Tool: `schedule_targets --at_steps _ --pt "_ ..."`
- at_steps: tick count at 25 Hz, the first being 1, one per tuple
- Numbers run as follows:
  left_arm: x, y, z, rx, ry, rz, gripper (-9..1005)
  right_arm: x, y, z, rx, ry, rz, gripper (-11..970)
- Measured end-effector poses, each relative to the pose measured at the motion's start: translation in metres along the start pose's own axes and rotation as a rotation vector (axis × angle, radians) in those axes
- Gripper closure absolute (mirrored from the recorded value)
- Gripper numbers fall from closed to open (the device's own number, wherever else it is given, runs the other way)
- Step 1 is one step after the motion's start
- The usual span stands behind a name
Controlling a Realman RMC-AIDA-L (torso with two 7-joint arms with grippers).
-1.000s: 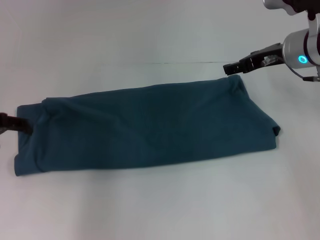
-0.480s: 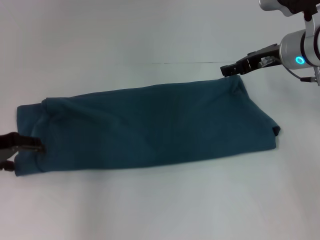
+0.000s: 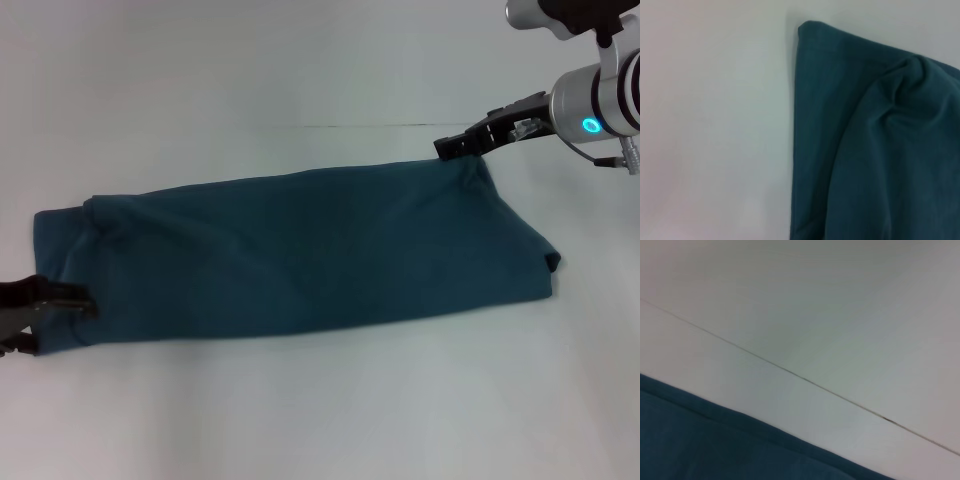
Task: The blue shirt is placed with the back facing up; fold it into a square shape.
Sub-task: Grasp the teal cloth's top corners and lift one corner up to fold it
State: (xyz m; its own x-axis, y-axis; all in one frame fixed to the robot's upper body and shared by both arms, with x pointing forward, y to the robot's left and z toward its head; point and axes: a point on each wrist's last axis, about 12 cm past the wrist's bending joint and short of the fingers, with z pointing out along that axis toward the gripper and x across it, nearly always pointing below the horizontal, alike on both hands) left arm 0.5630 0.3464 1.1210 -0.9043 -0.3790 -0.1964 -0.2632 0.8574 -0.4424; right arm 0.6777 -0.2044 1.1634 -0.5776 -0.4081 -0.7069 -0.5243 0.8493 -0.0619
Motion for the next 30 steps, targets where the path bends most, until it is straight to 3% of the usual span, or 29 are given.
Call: schedule_targets --at_steps 16,27,30 --pt "-0.005 -0.008 0.021 -0.022 0.021 0.041 124 0.002 0.003 0.001 -0.007 0.013 -0.006 29" --pt "-0.007 -0.014 0.019 -0.002 -0.004 0.117 140 0.004 0.002 0.002 -0.009 0.018 -0.002 31" --pt "-0.008 -0.016 0.018 -0.002 -0.01 0.137 327 0.005 0.002 0.002 -0.011 0.018 0.003 32"
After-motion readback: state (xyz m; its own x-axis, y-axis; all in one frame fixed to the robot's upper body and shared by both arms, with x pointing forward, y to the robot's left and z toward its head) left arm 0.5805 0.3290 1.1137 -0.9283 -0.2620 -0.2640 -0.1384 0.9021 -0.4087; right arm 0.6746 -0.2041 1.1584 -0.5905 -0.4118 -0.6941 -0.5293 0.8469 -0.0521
